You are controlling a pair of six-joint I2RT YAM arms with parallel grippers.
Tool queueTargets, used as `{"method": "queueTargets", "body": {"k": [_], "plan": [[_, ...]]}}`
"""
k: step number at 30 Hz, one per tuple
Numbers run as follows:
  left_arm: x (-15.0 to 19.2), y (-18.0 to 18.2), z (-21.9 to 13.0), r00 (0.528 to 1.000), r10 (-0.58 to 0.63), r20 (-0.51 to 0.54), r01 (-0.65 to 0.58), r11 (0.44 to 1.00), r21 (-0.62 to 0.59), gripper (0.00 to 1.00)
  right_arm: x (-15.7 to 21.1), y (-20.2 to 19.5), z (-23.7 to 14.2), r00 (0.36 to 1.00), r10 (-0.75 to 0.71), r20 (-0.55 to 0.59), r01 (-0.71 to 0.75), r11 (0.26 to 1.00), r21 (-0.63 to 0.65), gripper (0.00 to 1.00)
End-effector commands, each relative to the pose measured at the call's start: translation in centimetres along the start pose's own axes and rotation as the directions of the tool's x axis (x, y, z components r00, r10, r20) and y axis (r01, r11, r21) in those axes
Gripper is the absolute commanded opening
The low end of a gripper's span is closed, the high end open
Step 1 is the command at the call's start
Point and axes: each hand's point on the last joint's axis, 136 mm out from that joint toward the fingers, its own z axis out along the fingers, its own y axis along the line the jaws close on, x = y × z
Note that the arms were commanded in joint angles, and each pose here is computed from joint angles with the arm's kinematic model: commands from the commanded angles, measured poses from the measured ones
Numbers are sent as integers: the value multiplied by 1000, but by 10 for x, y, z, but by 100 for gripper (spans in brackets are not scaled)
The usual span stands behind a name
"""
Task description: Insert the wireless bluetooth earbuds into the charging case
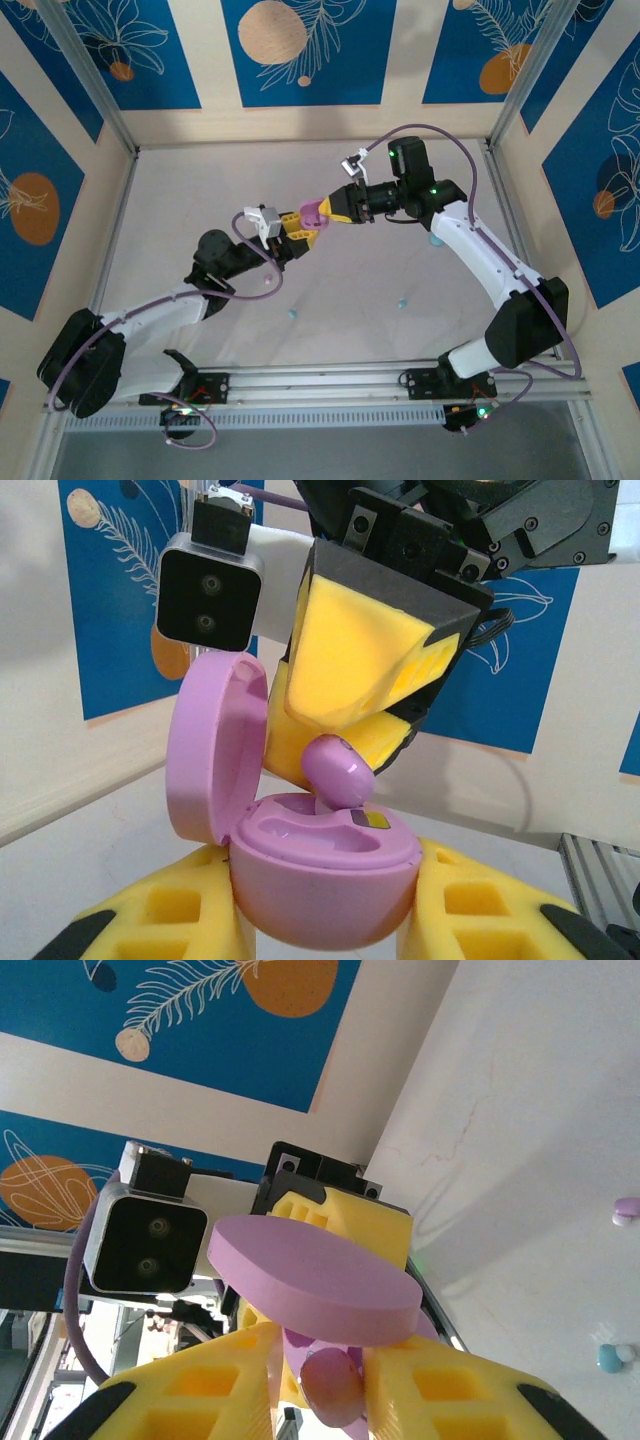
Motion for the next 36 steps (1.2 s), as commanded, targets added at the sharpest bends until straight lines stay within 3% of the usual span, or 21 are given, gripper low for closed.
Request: {"method": "queueTargets", "body": {"k": [1, 24, 36], "plan": [[-37, -12, 3, 992, 56, 114, -61, 997, 45, 31, 5, 0, 4, 1000, 7, -24, -6, 1000, 20, 29], [-30, -9, 1, 994, 61, 92, -64, 998, 20, 30, -1, 25, -20, 997, -51, 51, 49, 998, 40, 41], [-32, -9, 1, 993, 65, 95, -67, 998, 21, 30, 5, 28, -16, 998, -53, 25, 53, 999, 9, 33]]}}
